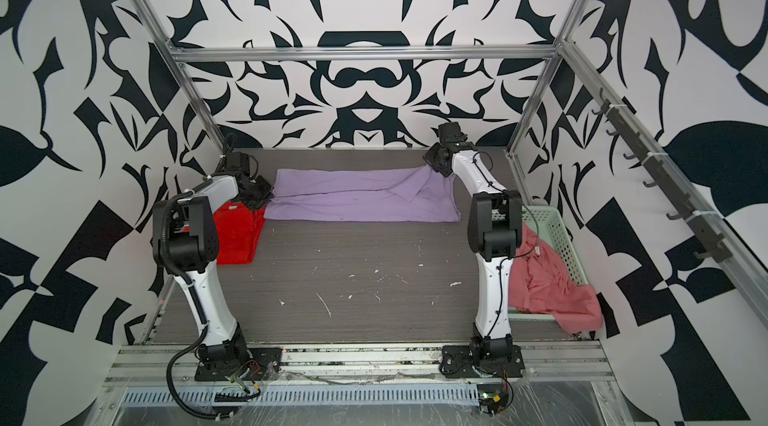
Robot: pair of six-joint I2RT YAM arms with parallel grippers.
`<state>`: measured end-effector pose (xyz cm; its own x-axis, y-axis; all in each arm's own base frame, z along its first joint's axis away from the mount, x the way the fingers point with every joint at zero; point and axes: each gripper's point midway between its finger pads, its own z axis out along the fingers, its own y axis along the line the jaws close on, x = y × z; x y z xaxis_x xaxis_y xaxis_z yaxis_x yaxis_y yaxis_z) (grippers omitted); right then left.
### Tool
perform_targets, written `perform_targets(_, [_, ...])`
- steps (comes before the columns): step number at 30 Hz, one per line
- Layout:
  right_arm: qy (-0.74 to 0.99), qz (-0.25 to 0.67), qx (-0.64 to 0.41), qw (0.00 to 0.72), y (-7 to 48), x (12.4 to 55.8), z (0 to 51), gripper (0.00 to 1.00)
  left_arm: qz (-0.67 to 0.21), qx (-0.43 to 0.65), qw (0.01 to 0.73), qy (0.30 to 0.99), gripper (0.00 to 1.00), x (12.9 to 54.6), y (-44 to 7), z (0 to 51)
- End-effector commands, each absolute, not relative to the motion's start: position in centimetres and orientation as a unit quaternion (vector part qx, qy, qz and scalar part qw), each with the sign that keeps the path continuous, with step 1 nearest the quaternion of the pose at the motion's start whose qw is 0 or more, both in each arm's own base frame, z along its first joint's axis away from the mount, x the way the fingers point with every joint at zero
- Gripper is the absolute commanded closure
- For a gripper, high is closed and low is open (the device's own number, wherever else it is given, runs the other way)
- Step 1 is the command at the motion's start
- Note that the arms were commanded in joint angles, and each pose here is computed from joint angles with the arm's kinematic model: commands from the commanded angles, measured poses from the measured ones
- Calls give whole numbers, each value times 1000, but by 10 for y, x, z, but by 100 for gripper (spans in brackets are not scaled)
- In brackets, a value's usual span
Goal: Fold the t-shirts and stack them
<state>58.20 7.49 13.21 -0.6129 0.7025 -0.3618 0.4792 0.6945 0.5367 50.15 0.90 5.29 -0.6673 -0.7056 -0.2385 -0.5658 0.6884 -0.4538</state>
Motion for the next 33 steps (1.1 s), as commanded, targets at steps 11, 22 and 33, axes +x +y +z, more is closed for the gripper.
perform_targets(11, [851,230,298,366,70,600,208,60,-128,-377,248,883,43,498,33,92])
perform_targets(22, [876,217,298,312,99,557,171,65,-216,-304,232,898,26,499,-35,110])
perform_targets(33, [891,211,321,242,128,533,95,75,-240,-294,183,907,25,519,-75,60])
